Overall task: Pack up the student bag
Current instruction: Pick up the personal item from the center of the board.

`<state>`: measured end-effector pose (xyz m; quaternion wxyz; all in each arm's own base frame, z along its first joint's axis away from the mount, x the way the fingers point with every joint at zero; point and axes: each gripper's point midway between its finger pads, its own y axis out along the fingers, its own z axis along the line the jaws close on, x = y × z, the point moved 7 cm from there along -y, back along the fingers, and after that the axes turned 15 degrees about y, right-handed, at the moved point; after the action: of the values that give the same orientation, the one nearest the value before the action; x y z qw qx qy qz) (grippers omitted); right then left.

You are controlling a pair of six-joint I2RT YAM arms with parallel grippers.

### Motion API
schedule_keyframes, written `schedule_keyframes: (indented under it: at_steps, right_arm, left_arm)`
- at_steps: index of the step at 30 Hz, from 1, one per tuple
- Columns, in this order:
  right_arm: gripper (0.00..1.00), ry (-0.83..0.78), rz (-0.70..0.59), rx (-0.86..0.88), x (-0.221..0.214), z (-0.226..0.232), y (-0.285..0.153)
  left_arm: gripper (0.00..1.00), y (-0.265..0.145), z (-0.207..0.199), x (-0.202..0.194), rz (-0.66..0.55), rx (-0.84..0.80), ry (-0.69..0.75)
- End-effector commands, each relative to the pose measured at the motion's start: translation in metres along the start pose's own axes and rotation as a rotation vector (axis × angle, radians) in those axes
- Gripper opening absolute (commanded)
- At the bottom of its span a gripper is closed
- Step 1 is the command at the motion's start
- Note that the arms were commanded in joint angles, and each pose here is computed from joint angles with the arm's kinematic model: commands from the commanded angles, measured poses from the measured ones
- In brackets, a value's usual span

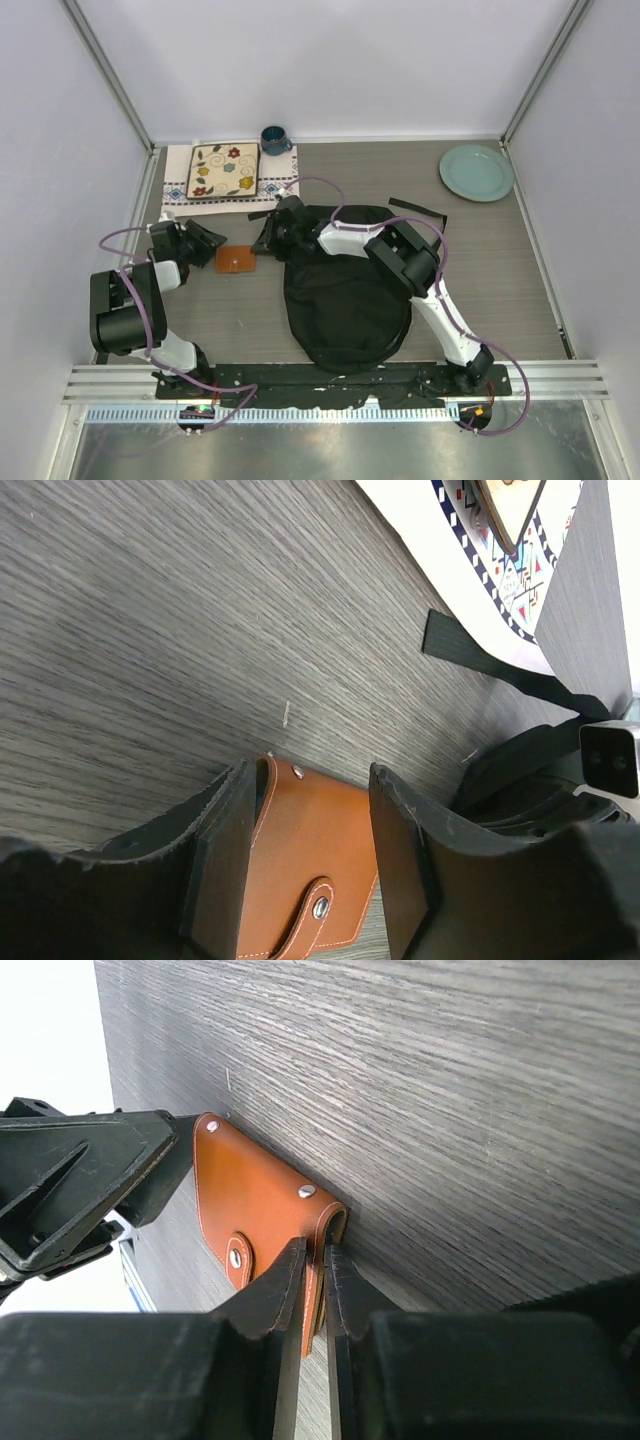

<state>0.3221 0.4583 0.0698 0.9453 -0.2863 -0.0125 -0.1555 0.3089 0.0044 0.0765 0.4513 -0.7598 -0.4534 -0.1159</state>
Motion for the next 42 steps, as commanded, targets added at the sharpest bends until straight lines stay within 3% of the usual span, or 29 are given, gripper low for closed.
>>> schedule_keyframes:
  at_steps: [1,7,10,16,19,21,22,28,34,42]
  right_arm:
    - [0.17,-0.028,0.006,0.15,-0.007,0.044,-0.014]
    - [0.31,-0.03,0.017,0.206,-0.011,0.048,-0.021]
    - [0.31,-0.037,0.024,0.223,-0.012,0.051,-0.022]
    - [0.03,-0.031,0.031,0.217,-0.014,0.049,-0.018]
    - [0.01,-0.042,0.021,0.21,-0.013,0.05,-0.021]
    - [0.01,-0.052,0.004,0.186,-0.012,0.05,-0.024]
    - [0.01,-0.064,-0.033,0.19,-0.009,0.057,-0.031]
    - [0.0,-0.121,-0.1,0.181,-0.006,0.068,-0.063]
    - [0.0,-0.135,-0.107,0.191,-0.012,0.067,-0.083]
    - [0.0,-0.15,-0.152,0.223,-0.013,0.079,-0.114]
  left_arm:
    - [0.51,-0.01,0.0,-0.037,0.169,-0.015,-0.052]
    - [0.45,-0.011,0.001,-0.038,0.166,-0.01,-0.053]
    - [0.44,-0.011,0.001,-0.039,0.169,-0.008,-0.058]
    - [0.42,-0.011,-0.001,-0.039,0.169,-0.017,-0.058]
    - [0.42,-0.011,-0.001,-0.038,0.17,-0.011,-0.054]
    - [0.49,-0.014,-0.002,-0.037,0.171,-0.007,-0.044]
    - [0.6,-0.015,-0.003,-0.033,0.161,-0.004,-0.034]
    - [0.78,-0.039,-0.018,-0.01,0.096,0.028,0.04]
    - [0.89,-0.073,-0.041,0.016,-0.007,0.022,0.093]
    - [0.95,-0.117,-0.06,0.03,-0.087,0.026,0.147]
